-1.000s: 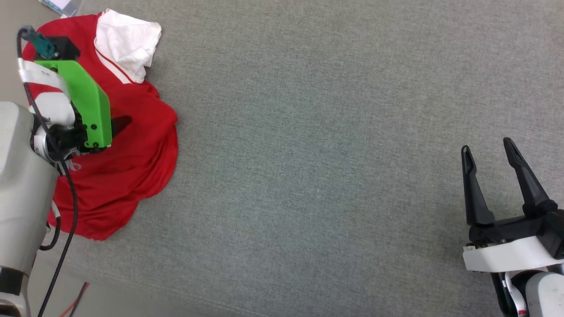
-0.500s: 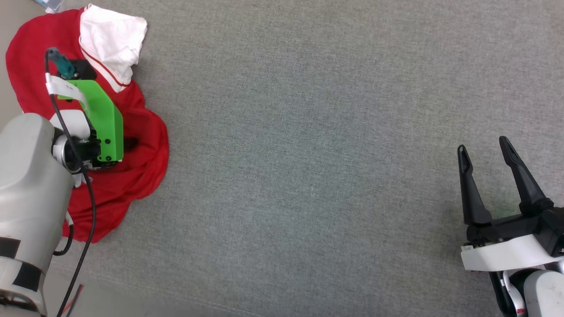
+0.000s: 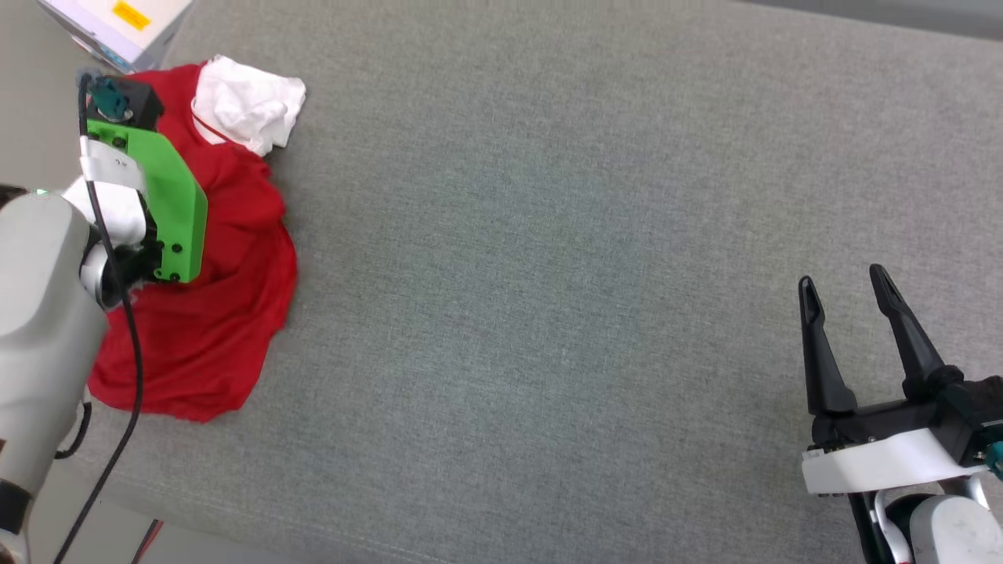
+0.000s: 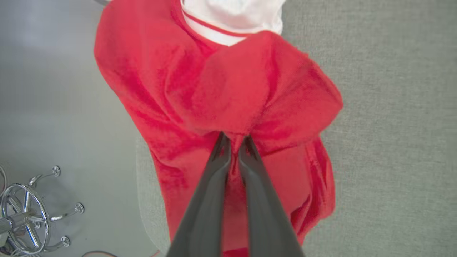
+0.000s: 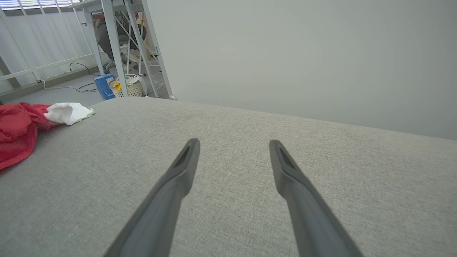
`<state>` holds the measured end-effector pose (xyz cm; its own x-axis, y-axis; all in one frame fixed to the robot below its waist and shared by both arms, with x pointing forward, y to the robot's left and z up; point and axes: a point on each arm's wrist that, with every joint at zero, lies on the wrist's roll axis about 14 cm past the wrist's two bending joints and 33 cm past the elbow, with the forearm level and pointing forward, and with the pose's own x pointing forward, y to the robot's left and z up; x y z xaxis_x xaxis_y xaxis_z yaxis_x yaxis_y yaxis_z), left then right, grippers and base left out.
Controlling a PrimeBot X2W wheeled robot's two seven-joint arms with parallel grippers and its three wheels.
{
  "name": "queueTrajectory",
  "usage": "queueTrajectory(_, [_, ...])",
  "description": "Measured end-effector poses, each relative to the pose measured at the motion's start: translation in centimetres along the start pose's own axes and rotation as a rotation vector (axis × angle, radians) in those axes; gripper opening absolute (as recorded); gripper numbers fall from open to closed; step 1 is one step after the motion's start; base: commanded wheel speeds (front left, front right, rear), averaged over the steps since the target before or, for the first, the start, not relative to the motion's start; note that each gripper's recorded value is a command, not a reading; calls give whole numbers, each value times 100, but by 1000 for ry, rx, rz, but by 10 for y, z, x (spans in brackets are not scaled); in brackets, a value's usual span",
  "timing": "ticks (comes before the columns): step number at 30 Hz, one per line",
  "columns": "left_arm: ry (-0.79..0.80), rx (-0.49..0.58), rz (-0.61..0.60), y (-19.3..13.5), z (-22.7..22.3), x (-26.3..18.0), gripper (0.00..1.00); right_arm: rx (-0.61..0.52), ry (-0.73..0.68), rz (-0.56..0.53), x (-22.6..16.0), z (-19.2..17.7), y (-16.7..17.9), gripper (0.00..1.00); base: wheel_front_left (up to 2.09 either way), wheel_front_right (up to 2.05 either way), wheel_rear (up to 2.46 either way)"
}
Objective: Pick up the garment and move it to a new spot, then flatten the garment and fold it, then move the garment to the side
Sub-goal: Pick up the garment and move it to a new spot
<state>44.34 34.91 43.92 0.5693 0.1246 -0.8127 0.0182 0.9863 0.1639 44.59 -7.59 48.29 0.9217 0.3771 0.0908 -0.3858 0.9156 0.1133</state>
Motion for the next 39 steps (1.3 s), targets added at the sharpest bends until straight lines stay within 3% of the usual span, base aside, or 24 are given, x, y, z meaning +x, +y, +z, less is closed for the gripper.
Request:
queueTrajectory(8, [-293, 139, -33, -19, 77, -53, 0, 13, -40, -7, -10, 21, 11, 100, 0, 0, 0])
queueTrajectory(14, [-457, 254, -109, -61, 123, -82, 0, 4, -59, -42, -21, 32, 5, 100, 0, 0, 0])
queueTrajectory(28, [-773, 539, -486, -256, 195, -131, 0, 1, -87, -224, -61, 49, -42, 100, 0, 0, 0])
queueTrajectory(33, [-827, 604, -673, -336, 186, -145, 0, -1, -85, -299, -79, 51, -62, 100, 0, 0, 0])
queueTrajectory(39, [-785, 703, -866, -414, 143, -144, 0, -2, -71, -364, -93, 48, -79, 100, 0, 0, 0])
